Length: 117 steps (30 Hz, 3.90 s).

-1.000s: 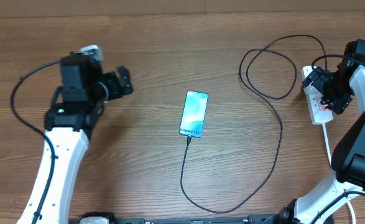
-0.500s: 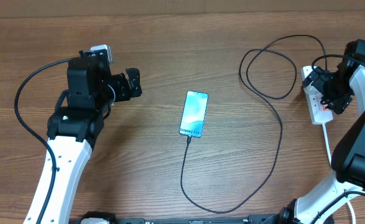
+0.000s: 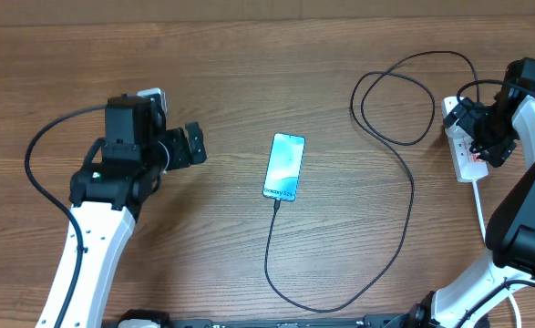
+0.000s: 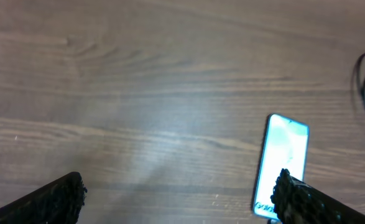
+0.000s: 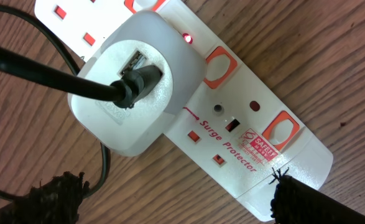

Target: Plug charger to phone and switch on socket

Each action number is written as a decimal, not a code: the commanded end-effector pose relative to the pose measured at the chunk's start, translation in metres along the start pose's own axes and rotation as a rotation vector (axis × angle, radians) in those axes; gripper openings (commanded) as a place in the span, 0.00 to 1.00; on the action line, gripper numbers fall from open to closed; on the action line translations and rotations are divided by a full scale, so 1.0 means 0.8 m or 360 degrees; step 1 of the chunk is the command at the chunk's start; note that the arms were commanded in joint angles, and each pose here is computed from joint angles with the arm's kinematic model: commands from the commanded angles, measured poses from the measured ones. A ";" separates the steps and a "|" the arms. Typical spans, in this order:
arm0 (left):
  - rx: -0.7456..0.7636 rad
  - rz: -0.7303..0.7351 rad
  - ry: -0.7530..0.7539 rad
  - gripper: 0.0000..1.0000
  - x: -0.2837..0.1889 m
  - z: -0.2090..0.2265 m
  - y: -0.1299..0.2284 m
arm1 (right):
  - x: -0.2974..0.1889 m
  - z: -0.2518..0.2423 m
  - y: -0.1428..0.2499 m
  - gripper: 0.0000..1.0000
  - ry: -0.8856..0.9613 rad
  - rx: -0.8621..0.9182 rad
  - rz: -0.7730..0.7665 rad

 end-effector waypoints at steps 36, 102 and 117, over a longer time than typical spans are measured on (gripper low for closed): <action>0.0230 -0.0115 0.0041 1.00 0.086 0.068 0.127 | -0.010 0.001 -0.003 1.00 -0.0019 -0.0006 -0.0039; 0.0009 -0.0608 -0.0020 1.00 0.043 0.151 0.189 | -0.010 0.001 -0.003 1.00 -0.0019 -0.0006 -0.0039; 0.0136 -0.1112 0.0158 1.00 -0.012 0.124 0.149 | -0.010 0.001 -0.003 1.00 -0.0019 -0.0006 -0.0039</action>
Point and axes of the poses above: each gripper's point midway between its finger pads, its own x axis out along the fingers, its own z axis along the line the jaws close on, y = z × x, the point moved 6 cm from there along -x, back along the fingers, and after that the axes turned 9 degrees about -x, right-handed, at the moved point
